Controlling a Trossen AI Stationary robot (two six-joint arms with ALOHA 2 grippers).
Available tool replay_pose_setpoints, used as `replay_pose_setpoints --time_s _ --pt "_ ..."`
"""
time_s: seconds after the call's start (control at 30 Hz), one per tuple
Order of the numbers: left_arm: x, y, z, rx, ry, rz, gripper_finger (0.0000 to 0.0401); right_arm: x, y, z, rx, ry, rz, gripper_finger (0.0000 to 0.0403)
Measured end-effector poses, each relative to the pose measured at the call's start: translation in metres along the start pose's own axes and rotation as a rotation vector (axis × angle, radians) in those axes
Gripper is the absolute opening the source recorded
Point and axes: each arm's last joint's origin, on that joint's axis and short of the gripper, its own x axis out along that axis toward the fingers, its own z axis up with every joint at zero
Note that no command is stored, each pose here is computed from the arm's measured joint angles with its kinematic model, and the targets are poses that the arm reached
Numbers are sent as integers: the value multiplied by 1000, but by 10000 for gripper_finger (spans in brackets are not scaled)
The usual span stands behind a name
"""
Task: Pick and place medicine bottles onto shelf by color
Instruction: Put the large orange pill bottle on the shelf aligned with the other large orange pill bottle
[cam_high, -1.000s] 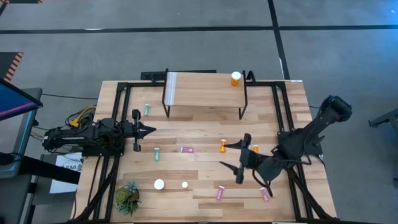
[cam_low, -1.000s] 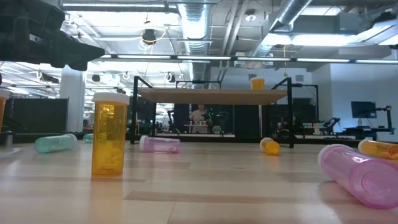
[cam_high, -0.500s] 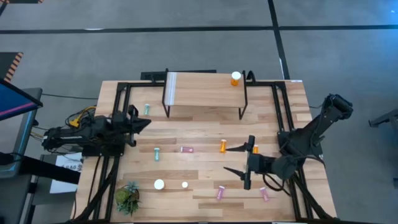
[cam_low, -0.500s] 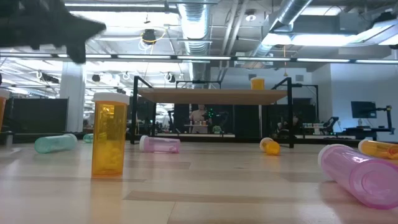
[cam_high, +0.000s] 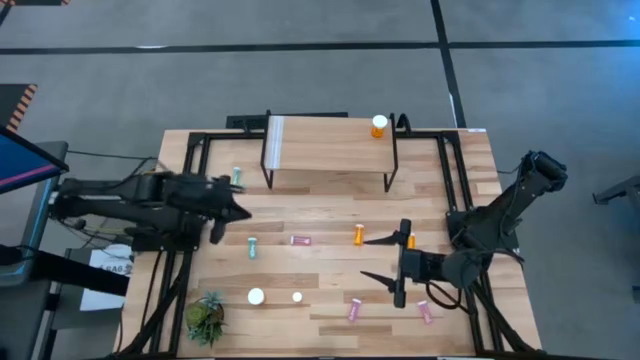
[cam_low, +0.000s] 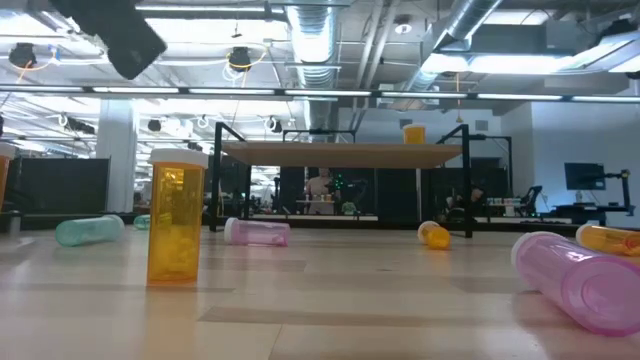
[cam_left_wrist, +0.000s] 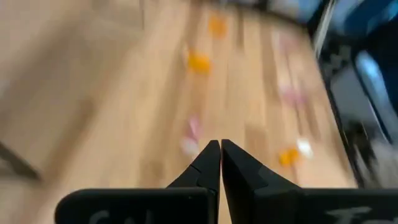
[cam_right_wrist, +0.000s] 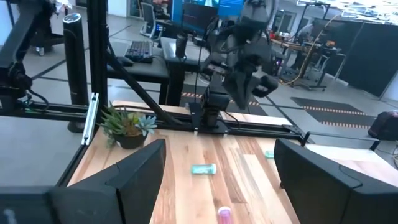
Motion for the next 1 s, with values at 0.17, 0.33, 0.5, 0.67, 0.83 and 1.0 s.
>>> replay_pose_setpoints --time_s 0.17,0.33,0.5,0.67,0.83,1.0 --pt "19 -22 23 -73 334 -95 0 -3 3 0 1 -2 17 320" --pt "34 -44 20 -83 598 -8 0 -6 6 0 1 -5 33 320" --pt "34 -75 7 -47 633 37 0 -10 9 1 4 -7 52 320" --pt "21 -115 -8 44 446 33 0 -12 10 0 18 -7 57 320" --pt "22 -145 -34 70 329 -28 3 -11 10 1 26 -9 52 320" --pt "32 -160 -58 112 333 -16 22 -8 7 1 37 -7 38 320"
